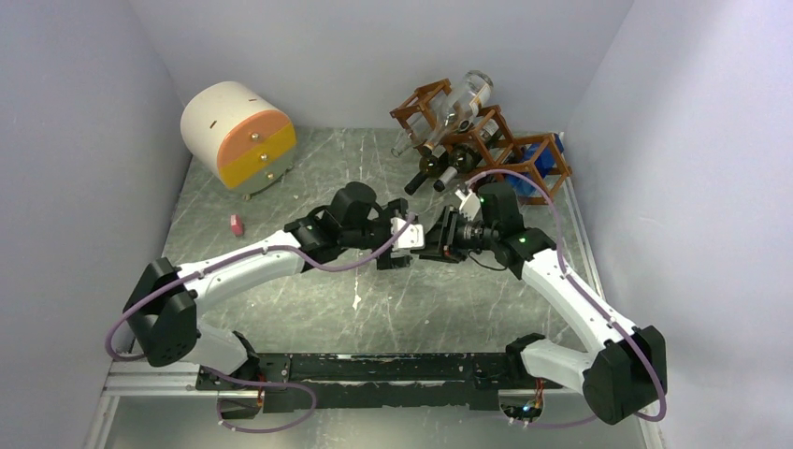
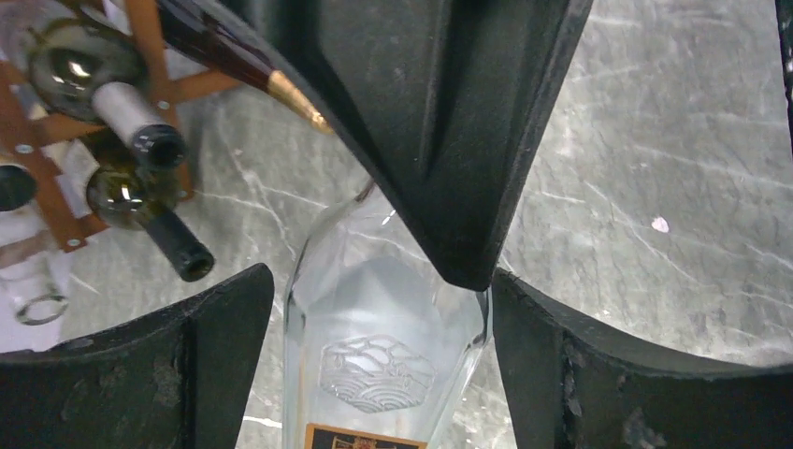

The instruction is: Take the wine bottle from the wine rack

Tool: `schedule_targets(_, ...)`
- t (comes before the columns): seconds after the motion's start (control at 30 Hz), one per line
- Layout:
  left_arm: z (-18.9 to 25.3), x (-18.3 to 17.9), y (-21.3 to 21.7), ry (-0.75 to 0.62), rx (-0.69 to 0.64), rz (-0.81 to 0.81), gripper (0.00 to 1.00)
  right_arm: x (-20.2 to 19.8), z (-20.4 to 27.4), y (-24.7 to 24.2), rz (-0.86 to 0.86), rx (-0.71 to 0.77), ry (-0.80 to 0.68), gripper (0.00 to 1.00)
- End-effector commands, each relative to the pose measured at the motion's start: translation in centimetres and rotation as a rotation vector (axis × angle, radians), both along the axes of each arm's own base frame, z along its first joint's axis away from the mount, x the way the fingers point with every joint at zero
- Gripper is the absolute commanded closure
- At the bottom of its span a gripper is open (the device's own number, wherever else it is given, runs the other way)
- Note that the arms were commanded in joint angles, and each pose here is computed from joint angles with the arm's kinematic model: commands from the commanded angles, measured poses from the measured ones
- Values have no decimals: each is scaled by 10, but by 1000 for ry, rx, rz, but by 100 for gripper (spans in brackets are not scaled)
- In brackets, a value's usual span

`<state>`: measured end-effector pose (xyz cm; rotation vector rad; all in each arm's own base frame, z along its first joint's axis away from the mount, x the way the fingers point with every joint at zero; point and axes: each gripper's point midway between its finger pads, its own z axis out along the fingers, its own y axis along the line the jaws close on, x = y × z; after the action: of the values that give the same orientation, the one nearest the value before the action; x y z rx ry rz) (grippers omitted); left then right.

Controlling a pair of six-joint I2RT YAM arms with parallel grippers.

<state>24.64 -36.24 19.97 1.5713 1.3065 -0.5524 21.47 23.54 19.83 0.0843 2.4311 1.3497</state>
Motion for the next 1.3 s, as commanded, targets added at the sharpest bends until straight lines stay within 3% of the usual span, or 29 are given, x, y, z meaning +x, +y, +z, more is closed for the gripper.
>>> schedule_targets(0.0, -28, -2, 5, 2, 92, 12, 11, -4, 35, 10, 95, 61, -165, 100)
schedule_targets(0.17, -35, -1, 7, -21, 78, 24, 7, -8, 37, 10, 107, 53, -176, 100)
schedule_targets(0.3, -37, 1, 1, -19, 60, 26, 17, -11, 35, 10, 118, 41, -172, 100)
schedule_targets(0.37, -40, 5, 1, -23, 64, 41, 29, -12, 35, 10, 122, 41, -173, 100)
schedule_targets(0.47, -40, 8, 2, -30, 45, 69, 58, -14, 36, 11, 141, 40, -192, 100)
schedule_targets(0.5, -38, 8, 2, -38, 31, 72, 65, -13, 35, 10, 146, 30, -201, 96)
schedule_targets(0.57, -28, 8, 2, -52, -6, 87, 79, -9, 30, 6, 146, -19, -234, 66)
schedule_targets(0.63, -15, 8, 5, -64, -50, 110, 86, -1, 28, -2, 108, -82, -272, 38)
schedule_targets(0.7, -3, 7, 7, -75, -93, 122, 92, 6, 32, -7, 68, -107, -308, 20)
schedule_targets(0.77, 8, 6, 9, -81, -128, 139, 93, 12, 42, -11, 28, -115, -353, 9)
schedule_targets(0.97, 33, 14, 19, -83, -208, 214, 93, 33, 96, -24, -99, -147, -495, 1)
schedule_targets(1.27, 96, 72, 83, -88, -474, 545, 93, 61, 120, -93, -418, -426, -575, 0)
